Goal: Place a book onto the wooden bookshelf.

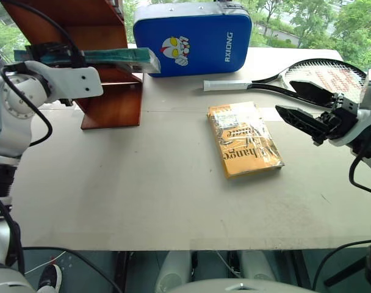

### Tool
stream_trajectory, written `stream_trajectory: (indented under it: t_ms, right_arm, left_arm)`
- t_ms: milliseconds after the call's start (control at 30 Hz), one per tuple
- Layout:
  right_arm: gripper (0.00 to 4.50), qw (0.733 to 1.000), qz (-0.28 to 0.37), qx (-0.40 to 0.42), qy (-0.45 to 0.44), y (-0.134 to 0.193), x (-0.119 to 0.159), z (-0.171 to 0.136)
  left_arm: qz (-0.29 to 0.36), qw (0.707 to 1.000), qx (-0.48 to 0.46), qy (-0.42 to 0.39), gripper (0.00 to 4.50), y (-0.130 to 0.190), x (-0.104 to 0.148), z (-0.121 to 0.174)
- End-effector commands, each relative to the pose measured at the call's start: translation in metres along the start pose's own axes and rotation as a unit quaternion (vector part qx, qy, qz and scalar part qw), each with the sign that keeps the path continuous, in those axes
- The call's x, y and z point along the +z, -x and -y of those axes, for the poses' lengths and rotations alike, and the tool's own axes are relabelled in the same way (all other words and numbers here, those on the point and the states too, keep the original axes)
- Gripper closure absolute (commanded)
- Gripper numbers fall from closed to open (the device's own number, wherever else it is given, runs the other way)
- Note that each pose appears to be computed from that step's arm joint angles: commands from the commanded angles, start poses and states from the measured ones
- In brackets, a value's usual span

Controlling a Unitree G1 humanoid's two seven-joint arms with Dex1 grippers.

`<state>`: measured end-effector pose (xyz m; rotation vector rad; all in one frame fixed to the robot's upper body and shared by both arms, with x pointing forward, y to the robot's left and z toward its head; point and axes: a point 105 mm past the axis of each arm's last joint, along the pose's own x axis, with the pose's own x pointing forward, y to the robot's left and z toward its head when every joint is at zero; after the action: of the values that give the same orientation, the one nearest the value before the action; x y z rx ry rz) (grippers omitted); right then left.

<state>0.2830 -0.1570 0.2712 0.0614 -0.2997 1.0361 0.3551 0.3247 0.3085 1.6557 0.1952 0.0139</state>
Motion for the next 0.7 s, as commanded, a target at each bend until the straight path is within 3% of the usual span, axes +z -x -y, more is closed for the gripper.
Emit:
stream_trajectory:
  t_ms: [33,100,200,333,400,500,600,700]
  right_arm:
    - [0.0,1.0,0.015,0.003,0.021,0.002,0.01,-0.001]
    - [0.0,1.0,0.01,0.005,0.025,0.003,0.009,-0.001]
    - [0.0,1.0,0.009,0.01,0.02,0.001,0.006,-0.003]
    - [0.0,1.0,-0.007,0.011,0.012,0.003,-0.006,-0.006]
    - [0.0,1.0,-0.023,0.0,0.007,0.01,-0.016,-0.004]
    - [0.0,0.995,-0.091,-0.029,0.03,0.035,-0.057,0.001]
    - [0.0,0.986,-0.15,-0.069,0.036,0.068,-0.106,0.0]
    - [0.0,0.978,-0.178,-0.111,0.014,0.105,-0.139,-0.008]
  left_arm:
    - [0.029,0.991,0.116,0.055,0.09,0.025,0.003,-0.041]
    - [0.078,0.982,0.166,0.045,0.09,0.039,0.023,-0.048]
    - [0.104,0.97,0.213,0.054,0.09,0.056,0.034,-0.05]
    - [0.14,0.959,0.218,0.114,0.09,0.065,0.051,-0.029]
    - [0.209,0.927,0.16,0.268,0.09,0.062,0.073,0.0]
    - [0.27,0.868,-0.016,0.416,0.09,0.061,0.109,0.065]
    - [0.298,0.817,-0.155,0.469,0.09,0.076,0.14,0.12]
    - [0.306,0.763,-0.23,0.521,0.09,0.091,0.158,0.155]
